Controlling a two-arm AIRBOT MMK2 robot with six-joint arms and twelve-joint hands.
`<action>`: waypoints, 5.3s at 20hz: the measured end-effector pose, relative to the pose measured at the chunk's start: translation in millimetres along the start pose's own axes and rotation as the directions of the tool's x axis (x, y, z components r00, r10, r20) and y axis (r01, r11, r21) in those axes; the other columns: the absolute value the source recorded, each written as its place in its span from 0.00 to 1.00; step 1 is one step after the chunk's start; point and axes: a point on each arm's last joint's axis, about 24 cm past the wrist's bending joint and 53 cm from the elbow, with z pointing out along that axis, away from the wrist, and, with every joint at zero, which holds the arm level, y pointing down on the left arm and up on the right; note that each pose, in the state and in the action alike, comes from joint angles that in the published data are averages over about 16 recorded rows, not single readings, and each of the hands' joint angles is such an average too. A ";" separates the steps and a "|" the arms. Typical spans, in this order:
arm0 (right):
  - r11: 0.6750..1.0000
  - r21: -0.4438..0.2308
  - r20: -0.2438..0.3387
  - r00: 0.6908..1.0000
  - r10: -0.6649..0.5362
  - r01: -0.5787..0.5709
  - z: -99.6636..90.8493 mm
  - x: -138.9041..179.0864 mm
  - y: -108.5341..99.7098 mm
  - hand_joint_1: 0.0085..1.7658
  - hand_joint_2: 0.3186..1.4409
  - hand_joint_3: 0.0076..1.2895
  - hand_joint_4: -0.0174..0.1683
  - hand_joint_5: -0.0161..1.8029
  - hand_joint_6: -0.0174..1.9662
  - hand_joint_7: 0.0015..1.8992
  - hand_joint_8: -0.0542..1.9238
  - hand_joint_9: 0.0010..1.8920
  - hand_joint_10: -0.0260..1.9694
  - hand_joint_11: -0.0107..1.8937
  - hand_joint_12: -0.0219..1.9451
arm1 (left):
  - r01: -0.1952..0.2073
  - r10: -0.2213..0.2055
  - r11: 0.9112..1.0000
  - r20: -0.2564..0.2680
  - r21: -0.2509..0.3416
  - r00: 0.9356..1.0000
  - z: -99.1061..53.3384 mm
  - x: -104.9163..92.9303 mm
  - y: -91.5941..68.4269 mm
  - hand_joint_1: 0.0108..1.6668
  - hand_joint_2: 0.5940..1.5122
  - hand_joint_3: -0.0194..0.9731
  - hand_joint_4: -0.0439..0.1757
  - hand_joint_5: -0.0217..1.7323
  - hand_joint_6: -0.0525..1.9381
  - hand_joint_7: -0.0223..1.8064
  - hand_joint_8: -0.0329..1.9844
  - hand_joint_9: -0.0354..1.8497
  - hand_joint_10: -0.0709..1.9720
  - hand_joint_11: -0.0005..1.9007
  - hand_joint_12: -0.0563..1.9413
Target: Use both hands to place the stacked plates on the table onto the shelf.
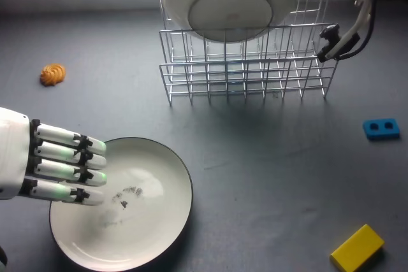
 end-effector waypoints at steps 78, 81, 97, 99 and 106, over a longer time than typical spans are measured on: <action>0.608 -0.478 -0.256 0.561 -0.787 0.634 -40.9 304.8 -20.3 0.75 0.62 0.00 0.11 0.41 0.29 0.41 0.32 0.43 0.33 0.27 0.80 | 0.511 -0.475 0.837 0.204 -0.195 0.856 -1.1 31.1 53.5 0.01 0.55 0.04 0.19 0.02 0.02 0.04 0.02 0.04 0.04 0.01 0.02; 0.608 -0.480 -0.252 0.564 -0.786 0.633 -40.9 304.1 -18.5 0.74 0.61 0.00 0.11 0.42 0.35 0.43 0.38 0.46 0.37 0.30 0.82 | 0.516 -0.459 0.830 0.269 -0.209 0.847 -10.0 10.6 67.6 0.01 0.55 0.04 0.20 0.03 0.02 0.04 0.03 0.04 0.04 0.01 0.03; 0.605 -0.474 -0.200 0.591 -0.781 0.640 -57.9 251.0 33.2 0.74 0.60 0.00 0.08 0.49 0.47 0.51 0.46 0.47 0.64 0.35 0.80 | 0.536 -0.315 0.761 0.516 -0.364 0.797 -84.0 -72.7 136.5 0.01 0.53 0.04 0.23 0.05 0.03 0.04 0.03 0.04 0.04 0.02 0.05; 0.614 -0.466 -0.186 0.608 -0.772 0.637 -60.7 236.3 44.2 0.74 0.61 0.00 0.08 0.49 0.49 0.52 0.47 0.47 0.63 0.35 0.80 | 0.536 -0.304 0.755 0.522 -0.379 0.797 -89.4 -75.2 140.2 0.01 0.53 0.04 0.23 0.05 0.03 0.04 0.03 0.05 0.04 0.02 0.05; 0.725 -0.406 -0.159 0.738 -0.656 0.556 -62.9 176.4 78.8 0.75 0.62 0.00 0.08 0.50 0.53 0.54 0.48 0.48 0.63 0.36 0.79 | 0.527 -0.280 0.748 0.527 -0.404 0.802 -99.2 -79.0 146.2 0.01 0.53 0.04 0.24 0.05 0.03 0.04 0.03 0.05 0.04 0.02 0.05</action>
